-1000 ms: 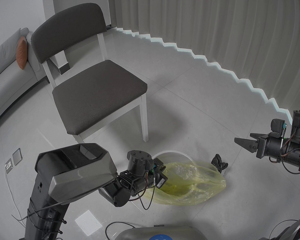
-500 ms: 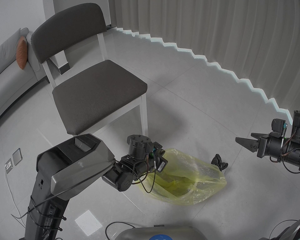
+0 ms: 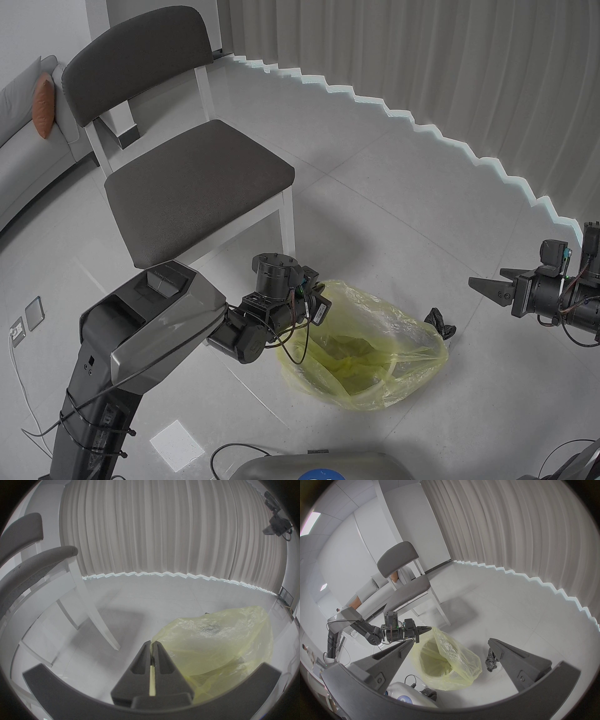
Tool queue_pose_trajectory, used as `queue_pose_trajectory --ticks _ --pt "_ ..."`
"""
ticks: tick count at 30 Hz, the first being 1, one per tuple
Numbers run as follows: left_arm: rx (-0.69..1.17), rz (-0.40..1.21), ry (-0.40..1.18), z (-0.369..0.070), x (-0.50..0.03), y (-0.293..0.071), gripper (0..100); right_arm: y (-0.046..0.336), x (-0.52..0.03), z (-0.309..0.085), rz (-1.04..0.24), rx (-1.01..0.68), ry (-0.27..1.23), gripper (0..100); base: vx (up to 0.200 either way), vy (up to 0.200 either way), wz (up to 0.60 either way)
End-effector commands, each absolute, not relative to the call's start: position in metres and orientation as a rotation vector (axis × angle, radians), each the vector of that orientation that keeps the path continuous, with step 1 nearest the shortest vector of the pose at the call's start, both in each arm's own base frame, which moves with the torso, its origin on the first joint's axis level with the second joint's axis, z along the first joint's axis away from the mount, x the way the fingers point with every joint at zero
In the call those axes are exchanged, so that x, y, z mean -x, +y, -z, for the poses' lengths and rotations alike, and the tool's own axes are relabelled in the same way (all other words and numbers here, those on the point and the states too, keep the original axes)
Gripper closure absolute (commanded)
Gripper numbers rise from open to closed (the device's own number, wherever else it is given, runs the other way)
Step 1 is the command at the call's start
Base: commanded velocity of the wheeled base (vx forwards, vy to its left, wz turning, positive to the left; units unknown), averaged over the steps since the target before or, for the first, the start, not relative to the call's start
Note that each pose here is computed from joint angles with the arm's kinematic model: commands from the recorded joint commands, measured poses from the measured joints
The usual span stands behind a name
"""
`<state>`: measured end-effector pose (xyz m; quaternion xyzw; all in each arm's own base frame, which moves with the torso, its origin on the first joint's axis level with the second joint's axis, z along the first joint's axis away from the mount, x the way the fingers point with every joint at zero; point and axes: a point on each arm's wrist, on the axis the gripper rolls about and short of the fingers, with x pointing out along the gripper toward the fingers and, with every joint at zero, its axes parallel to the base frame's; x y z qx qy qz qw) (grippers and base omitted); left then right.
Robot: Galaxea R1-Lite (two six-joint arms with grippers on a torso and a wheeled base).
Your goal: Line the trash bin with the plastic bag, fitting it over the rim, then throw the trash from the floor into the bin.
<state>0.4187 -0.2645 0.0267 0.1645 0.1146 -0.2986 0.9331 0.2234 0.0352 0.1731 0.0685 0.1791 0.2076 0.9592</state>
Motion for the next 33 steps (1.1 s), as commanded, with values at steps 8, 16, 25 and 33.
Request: queue_pose_trajectory --ticks 8,16,25,33 --pt "-0.316 0.556 0.219 -0.029 -0.439 -0.249 100 0.036 -0.227 -0.169 -0.419 -0.141 0.381 0 0.000 0.000 0.00" --pt "-0.304 0.552 0.228 -0.030 -0.443 -0.250 100 0.036 -0.228 -0.167 -0.419 -0.140 0.387 0 0.000 0.000 0.00" --pt "-0.307 0.566 0.269 0.002 -0.444 -0.264 100 0.036 -0.228 -0.167 -0.418 -0.140 0.390 0 0.000 0.000 0.00" --pt "-0.310 0.570 0.281 0.012 -0.444 -0.266 100 0.035 -0.229 -0.165 -0.417 -0.135 0.396 0 0.000 0.000 0.00"
